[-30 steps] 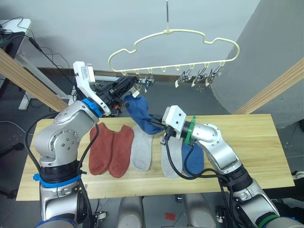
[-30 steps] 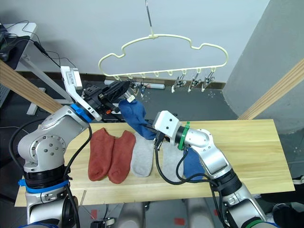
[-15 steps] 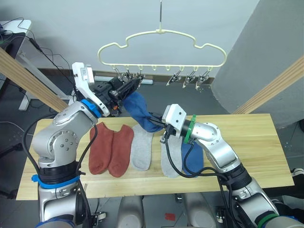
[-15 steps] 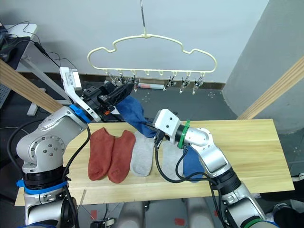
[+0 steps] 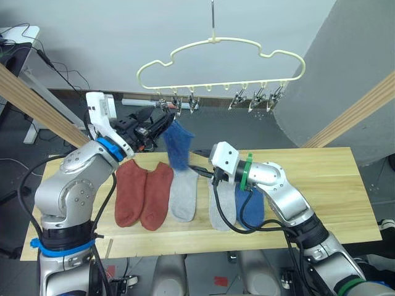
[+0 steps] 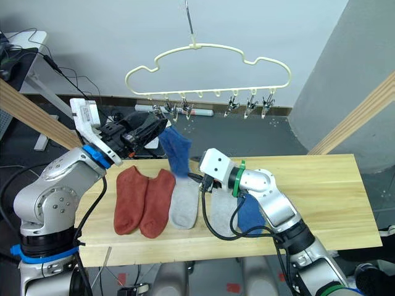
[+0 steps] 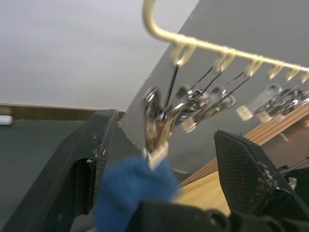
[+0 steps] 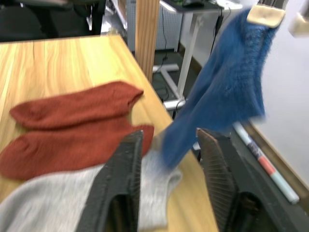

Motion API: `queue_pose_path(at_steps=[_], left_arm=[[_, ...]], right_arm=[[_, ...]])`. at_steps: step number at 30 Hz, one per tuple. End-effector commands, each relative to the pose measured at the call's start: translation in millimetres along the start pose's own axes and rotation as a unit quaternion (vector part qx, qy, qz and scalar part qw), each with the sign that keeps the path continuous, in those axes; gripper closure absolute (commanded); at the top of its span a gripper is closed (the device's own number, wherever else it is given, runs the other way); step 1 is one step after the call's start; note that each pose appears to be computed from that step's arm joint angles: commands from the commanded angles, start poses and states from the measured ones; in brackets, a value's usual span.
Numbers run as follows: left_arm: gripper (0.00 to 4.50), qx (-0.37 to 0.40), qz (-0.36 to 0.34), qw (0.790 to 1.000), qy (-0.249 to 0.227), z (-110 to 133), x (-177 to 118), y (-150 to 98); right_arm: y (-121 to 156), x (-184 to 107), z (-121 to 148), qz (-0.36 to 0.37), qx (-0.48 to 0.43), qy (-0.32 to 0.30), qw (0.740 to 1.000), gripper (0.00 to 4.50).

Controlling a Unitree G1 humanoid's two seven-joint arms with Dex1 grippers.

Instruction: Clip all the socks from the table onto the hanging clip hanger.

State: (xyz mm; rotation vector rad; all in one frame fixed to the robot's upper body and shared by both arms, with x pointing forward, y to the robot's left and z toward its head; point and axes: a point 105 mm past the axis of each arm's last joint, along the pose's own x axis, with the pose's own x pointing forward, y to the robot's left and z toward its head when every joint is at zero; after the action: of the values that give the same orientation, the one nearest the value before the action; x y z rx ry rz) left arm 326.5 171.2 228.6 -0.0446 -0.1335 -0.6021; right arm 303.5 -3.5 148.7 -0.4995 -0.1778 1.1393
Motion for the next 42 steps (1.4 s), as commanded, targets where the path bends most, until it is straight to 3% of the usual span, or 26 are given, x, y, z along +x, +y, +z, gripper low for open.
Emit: queue_pose_path(at_steps=[1,9,13,16,28,33,42], left_arm=[[0.9,0.07,-0.005,0.997,-0.029,14,-4,-11],[0.9,0.12,0.019,0.991,-0.063,12,-7,-22],[0.9,0.141,0.045,0.985,-0.09,2,-8,-29],[0.9,0.14,0.045,0.984,-0.099,-6,-2,-35],[0.9,0.13,0.054,0.982,-0.13,-16,9,-42],[2.02,0.13,0.084,0.978,-0.138,-16,10,-36],[2.02,0.116,0.113,0.977,-0.14,-13,18,-23]], right_arm=[[0,-19,17,-0.001,-0.008,-0.019,1.0,2.69],[1,-56,27,-0.006,-0.009,-0.007,1.0,2.69],[-21,-100,61,-0.079,0.011,-0.054,0.995,2.69],[-32,-118,80,-0.1,0.043,-0.076,0.991,2.69],[-34,-128,80,-0.138,0.061,-0.038,0.988,2.69],[-34,-129,80,-0.141,0.061,-0.033,0.988,2.67],[-34,-129,80,-0.145,0.058,-0.033,0.987,2.67]])
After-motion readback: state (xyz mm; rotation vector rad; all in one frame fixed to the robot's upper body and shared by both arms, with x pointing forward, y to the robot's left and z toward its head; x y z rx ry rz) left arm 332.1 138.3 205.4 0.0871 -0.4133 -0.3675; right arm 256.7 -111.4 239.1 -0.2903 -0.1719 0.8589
